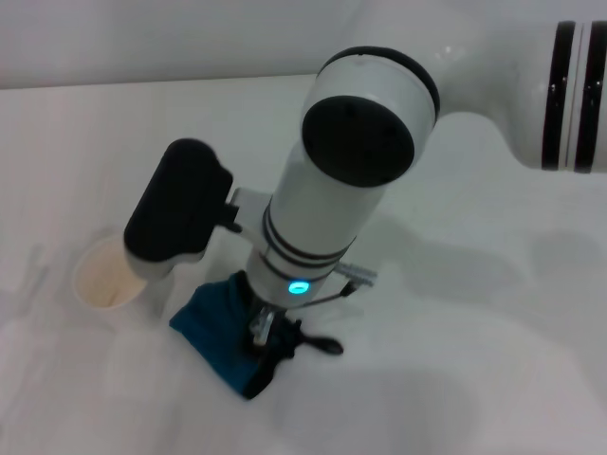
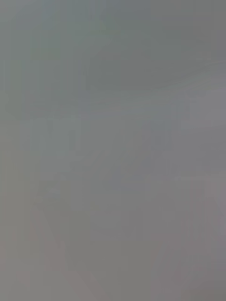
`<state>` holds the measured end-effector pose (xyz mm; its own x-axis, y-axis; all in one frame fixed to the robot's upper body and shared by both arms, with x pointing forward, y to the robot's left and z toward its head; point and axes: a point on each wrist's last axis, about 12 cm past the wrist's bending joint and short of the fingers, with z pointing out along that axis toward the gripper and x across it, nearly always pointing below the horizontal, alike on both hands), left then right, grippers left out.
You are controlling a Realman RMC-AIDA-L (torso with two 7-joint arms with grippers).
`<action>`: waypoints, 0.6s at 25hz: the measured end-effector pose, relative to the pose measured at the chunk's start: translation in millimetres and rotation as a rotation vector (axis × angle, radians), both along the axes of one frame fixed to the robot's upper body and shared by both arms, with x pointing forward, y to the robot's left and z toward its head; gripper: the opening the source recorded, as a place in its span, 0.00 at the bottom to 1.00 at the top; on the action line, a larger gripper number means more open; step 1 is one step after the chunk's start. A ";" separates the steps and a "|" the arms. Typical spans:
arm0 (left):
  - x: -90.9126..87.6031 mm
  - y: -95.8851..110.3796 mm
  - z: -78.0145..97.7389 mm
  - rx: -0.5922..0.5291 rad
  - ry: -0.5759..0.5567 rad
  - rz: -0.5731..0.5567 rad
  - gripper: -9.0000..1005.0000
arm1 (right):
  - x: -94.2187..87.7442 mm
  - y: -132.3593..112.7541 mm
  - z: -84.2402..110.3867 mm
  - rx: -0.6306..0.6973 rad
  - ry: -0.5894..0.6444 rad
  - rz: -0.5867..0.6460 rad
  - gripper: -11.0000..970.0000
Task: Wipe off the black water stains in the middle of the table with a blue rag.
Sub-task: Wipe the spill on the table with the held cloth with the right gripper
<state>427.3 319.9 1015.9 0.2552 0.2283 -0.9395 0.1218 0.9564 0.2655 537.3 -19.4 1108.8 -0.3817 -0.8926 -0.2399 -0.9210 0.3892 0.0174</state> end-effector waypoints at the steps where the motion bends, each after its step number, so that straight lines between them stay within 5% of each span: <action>1: -0.3 -0.3 -0.1 -0.001 0.000 0.000 0.86 | 3.8 -2.4 -0.9 -0.005 -0.008 -0.012 0.08; 15: -0.7 1.2 0.6 -0.006 -0.006 0.014 0.86 | 62.0 -44.1 16.4 -0.087 -0.160 -0.197 0.10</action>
